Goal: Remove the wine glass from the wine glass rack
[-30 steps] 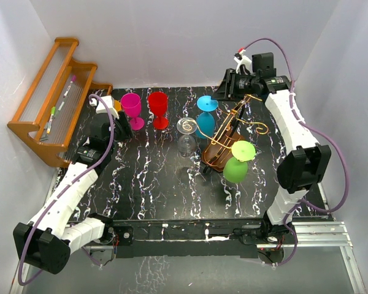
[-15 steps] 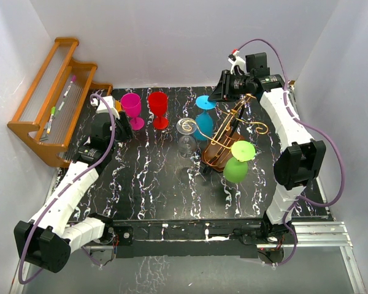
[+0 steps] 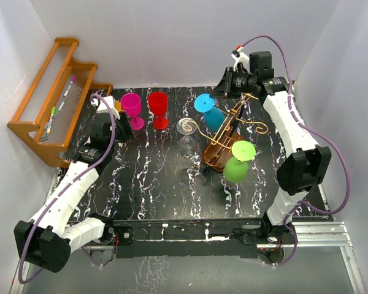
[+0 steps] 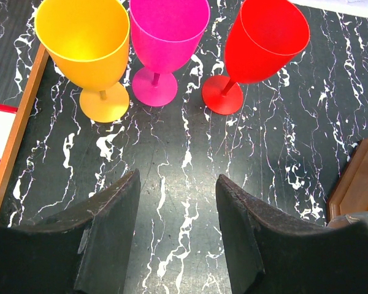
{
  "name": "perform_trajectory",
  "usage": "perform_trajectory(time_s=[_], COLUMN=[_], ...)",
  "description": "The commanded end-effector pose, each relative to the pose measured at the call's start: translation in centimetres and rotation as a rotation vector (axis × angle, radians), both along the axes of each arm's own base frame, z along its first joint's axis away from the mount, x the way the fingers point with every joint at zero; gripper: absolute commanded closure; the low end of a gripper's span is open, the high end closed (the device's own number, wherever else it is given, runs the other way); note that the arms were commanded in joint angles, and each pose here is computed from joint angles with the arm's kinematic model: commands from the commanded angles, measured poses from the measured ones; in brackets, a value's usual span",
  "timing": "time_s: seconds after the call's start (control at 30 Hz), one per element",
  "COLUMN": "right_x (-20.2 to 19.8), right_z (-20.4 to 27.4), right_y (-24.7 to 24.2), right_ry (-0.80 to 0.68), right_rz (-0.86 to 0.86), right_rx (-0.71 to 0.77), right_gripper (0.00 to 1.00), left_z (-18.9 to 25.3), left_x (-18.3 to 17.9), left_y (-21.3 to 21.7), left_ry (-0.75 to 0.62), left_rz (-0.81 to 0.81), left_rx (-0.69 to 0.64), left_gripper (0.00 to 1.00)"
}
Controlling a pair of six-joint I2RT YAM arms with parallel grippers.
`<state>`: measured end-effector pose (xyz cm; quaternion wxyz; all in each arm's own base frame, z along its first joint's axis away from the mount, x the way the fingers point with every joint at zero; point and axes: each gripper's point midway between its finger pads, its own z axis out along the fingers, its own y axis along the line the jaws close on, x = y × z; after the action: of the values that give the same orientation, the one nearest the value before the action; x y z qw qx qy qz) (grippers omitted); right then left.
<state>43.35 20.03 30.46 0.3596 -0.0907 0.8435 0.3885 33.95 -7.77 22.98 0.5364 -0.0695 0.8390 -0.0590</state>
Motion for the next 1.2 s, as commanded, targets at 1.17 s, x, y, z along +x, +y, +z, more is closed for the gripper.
perform_trajectory(time_s=[1.17], right_x=[-3.0], right_z=[2.9], right_y=[4.1], right_ry=[-0.07], right_rz=[0.172], right_rx=[0.119], right_gripper=[0.83], left_z=[0.4], left_x=[0.3], left_y=[-0.5], left_ry=[0.008], left_rz=[-0.021], left_rx=[-0.019], left_gripper=[0.49])
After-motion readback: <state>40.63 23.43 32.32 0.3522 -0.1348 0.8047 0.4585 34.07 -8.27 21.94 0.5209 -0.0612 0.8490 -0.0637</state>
